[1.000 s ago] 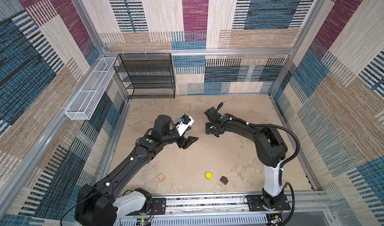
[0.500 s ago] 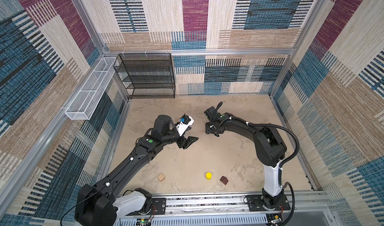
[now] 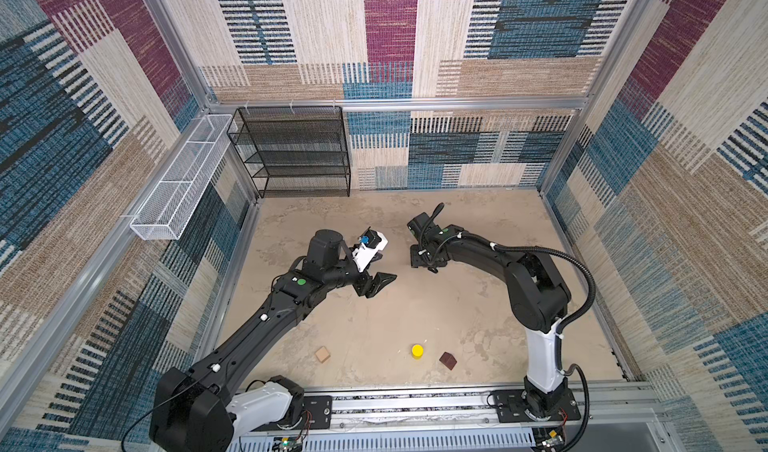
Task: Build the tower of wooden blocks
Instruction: 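Lower the long wooden block with the right gripper onto the cow block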
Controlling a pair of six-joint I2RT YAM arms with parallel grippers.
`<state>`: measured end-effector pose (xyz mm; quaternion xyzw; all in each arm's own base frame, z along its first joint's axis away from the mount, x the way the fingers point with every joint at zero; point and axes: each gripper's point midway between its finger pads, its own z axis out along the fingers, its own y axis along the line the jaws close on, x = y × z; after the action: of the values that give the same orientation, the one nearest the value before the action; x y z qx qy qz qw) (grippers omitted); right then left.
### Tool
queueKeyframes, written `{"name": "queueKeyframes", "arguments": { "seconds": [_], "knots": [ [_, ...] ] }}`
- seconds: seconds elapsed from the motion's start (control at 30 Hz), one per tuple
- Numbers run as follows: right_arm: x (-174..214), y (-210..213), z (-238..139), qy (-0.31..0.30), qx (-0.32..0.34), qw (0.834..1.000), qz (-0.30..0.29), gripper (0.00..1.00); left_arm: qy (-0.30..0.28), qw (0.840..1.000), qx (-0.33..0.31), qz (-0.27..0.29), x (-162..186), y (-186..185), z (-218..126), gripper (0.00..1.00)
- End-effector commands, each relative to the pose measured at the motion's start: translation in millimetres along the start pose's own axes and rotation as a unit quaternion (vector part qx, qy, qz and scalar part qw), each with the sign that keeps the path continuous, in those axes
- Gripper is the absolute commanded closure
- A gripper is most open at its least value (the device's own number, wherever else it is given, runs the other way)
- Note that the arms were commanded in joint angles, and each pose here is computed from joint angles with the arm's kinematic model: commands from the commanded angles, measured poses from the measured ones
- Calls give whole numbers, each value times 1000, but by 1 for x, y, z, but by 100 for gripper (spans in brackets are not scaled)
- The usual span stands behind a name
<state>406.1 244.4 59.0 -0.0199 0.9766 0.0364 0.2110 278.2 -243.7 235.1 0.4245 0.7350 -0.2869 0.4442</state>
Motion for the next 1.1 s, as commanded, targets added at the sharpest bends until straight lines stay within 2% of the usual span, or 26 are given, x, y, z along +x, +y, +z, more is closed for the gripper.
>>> {"name": "queueKeyframes", "arguments": {
  "seconds": [0.0, 0.57, 0.8, 1.07],
  "knots": [
    [-4, -2, -1, -7, 7, 1000, 0, 53, -1, 1000, -2, -4, -1, 1, 0, 23],
    [-8, -4, 0, -11, 13, 1000, 1, 52, -2, 1000, -2, -5, -1, 1, 0, 23],
    [-9, -3, -2, -10, 8, 1000, 2, 41, -1, 1000, -4, -4, 0, 1, 0, 23],
    [-8, -1, -1, -8, 2, 1000, 0, 36, -1, 1000, -5, -2, 0, 2, -1, 23]
  ]
}}
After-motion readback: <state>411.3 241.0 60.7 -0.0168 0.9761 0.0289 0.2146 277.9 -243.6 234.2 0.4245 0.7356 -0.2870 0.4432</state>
